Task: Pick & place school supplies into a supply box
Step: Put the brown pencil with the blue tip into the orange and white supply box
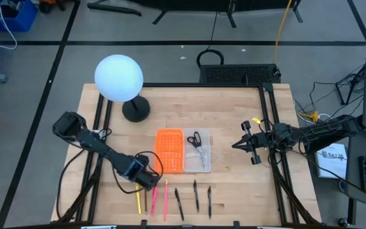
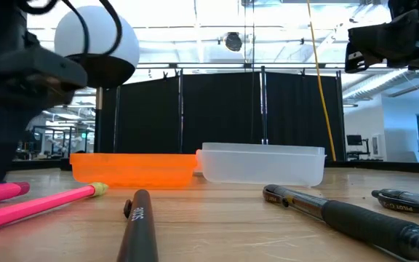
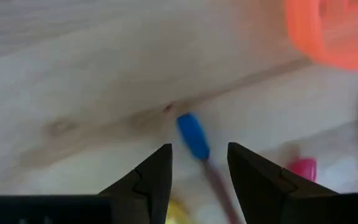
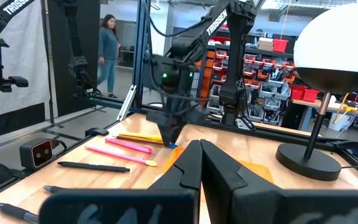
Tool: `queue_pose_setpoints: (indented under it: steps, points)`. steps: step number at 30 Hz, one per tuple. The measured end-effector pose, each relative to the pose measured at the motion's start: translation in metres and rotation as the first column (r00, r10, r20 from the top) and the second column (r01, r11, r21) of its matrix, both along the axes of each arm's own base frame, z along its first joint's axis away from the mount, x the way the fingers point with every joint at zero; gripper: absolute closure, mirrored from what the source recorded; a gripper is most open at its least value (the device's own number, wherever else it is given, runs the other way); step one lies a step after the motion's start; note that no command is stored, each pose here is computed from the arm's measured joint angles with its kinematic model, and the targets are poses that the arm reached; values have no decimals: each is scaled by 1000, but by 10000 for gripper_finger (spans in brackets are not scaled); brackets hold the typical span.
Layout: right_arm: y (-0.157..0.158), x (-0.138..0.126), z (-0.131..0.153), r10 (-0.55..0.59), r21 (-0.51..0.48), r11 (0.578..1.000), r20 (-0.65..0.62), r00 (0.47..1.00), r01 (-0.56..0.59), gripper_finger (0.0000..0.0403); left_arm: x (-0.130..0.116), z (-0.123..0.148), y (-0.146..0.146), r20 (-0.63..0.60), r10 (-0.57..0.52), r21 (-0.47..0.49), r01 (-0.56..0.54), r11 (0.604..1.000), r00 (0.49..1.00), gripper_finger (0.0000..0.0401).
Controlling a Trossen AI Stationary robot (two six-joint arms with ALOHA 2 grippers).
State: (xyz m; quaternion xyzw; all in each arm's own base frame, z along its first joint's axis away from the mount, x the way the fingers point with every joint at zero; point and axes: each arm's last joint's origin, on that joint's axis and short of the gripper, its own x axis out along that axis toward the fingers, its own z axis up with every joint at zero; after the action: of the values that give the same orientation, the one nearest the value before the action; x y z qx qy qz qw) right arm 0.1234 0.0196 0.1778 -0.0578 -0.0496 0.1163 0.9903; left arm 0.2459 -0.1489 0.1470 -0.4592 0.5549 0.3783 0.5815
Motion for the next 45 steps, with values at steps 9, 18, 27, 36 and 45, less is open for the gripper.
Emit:
queue_pose_setpoints:
  steps: [9, 18, 27, 36, 45]
  points:
    - [0, 0, 0, 0, 0, 1000, 0, 1000, 0, 403, 7, -15, 0, -25, -12, 20, 12, 1000, 1000, 240]
    - [0, 0, 0, 0, 0, 1000, 0, 1000, 0, 403, 6, -17, 1, -31, -19, 33, 20, 999, 999, 275]
    - [0, 0, 0, 0, 1, 1000, -1, 1000, 0, 403, 5, -18, 2, -33, -20, 55, 22, 998, 999, 363]
    - [0, 0, 0, 0, 0, 1000, -4, 1000, 0, 403, 7, -6, 1, 7, -12, 58, 11, 998, 1000, 367]
    - [0, 0, -1, 0, 0, 1000, -7, 1000, 0, 403, 23, 54, 3, 269, 6, 92, -32, 995, 963, 379]
